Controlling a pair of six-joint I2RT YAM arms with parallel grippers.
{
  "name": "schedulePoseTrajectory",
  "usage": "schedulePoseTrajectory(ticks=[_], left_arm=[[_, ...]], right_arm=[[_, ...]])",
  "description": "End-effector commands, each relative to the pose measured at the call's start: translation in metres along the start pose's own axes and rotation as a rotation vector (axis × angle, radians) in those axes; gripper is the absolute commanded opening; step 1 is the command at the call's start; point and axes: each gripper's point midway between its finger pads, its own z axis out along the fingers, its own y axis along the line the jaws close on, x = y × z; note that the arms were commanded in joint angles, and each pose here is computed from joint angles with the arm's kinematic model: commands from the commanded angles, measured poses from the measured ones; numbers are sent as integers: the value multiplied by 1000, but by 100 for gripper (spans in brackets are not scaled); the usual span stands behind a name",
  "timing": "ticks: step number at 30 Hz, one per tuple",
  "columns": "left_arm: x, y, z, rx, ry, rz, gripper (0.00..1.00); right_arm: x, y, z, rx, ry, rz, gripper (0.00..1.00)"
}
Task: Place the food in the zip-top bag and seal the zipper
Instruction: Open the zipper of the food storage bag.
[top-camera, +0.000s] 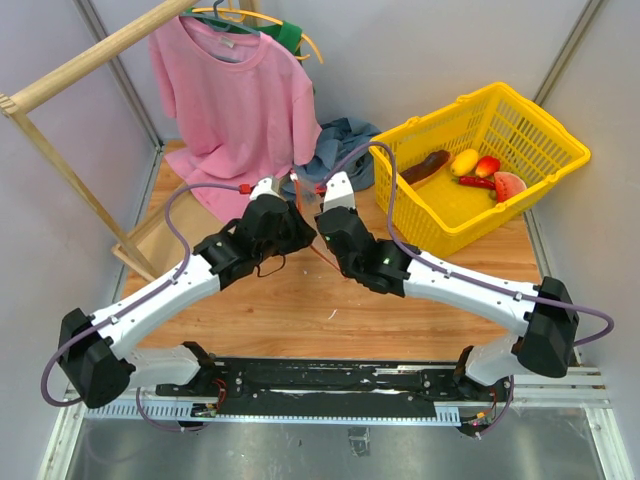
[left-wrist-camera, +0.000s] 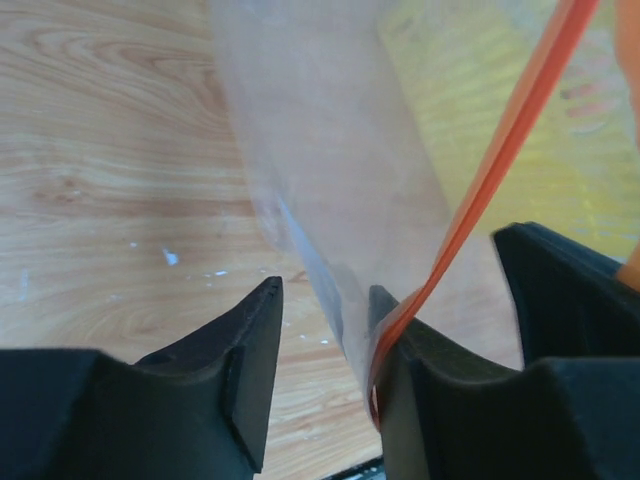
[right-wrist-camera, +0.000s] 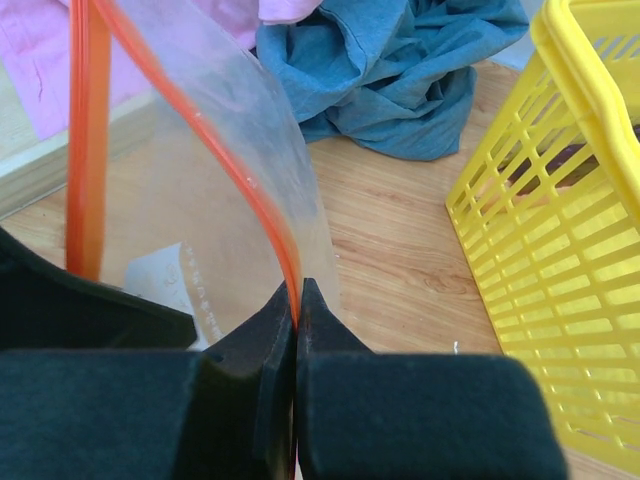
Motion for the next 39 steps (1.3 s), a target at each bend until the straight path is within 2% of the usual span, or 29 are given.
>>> schedulePoseTrajectory(ticks=[1, 6, 9, 16, 24, 26, 32, 34, 39], left_arm=[[-17, 27, -7, -147, -90, 48, 38], [-44, 44, -34, -246, -181, 115, 16], [-58, 47, -51, -287, -201, 168, 9], [-69, 54, -71, -374, -156, 287, 0], [-42, 66, -27, -414, -37, 430, 0], [-35, 66, -13, -415, 3, 450, 0], [-29, 56, 11, -395, 56, 486, 0], [-30, 53, 15, -389, 62, 495, 0], [-33, 45, 23, -367, 70, 501, 0]], right_arm=[[4, -10, -1, 63, 4, -23, 1], [14, -28, 2, 72, 47, -31, 1], [22, -38, 8, 71, 76, -11, 1], [54, -30, 26, 11, 177, 18, 1], [90, -14, 45, -56, 266, 43, 6], [88, -15, 45, -67, 262, 52, 11], [53, -10, 27, -198, 187, 65, 34], [39, -15, 20, -224, 192, 57, 43], [7, -46, 1, -219, 175, 49, 55]])
